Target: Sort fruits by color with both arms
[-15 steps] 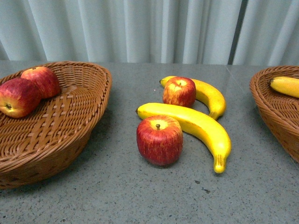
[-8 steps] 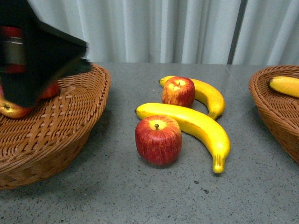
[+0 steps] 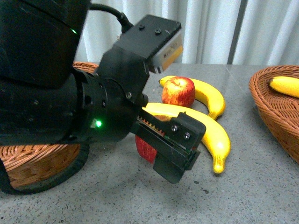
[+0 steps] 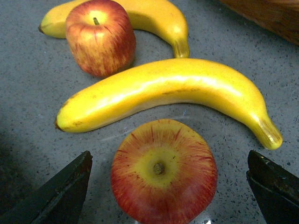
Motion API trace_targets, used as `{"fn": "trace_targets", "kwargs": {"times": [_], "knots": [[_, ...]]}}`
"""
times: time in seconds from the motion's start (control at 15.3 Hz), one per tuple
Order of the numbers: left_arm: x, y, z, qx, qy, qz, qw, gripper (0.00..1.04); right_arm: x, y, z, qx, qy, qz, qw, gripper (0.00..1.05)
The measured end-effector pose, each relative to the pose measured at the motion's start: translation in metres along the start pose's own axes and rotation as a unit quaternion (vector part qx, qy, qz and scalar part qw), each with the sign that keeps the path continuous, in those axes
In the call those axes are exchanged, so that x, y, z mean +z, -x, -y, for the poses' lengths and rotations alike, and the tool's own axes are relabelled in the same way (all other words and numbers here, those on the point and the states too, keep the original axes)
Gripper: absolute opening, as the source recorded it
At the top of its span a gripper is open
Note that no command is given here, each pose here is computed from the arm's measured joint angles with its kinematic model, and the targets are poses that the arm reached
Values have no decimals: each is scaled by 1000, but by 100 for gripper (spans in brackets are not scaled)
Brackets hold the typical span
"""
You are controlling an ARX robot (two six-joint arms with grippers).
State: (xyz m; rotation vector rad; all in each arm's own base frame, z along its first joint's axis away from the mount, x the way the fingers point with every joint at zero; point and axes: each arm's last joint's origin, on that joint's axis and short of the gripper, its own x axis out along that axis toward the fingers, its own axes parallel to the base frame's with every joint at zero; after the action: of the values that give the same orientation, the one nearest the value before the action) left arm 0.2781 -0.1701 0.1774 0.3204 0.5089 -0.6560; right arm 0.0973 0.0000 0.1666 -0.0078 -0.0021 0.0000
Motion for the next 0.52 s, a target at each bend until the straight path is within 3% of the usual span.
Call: {"fn": "trace_targets", "kwargs": {"times": [0.52], "knots": [[-8, -27, 0, -23, -2, -18, 1000, 98, 0, 0, 0, 0, 0, 0, 1000, 98]]}}
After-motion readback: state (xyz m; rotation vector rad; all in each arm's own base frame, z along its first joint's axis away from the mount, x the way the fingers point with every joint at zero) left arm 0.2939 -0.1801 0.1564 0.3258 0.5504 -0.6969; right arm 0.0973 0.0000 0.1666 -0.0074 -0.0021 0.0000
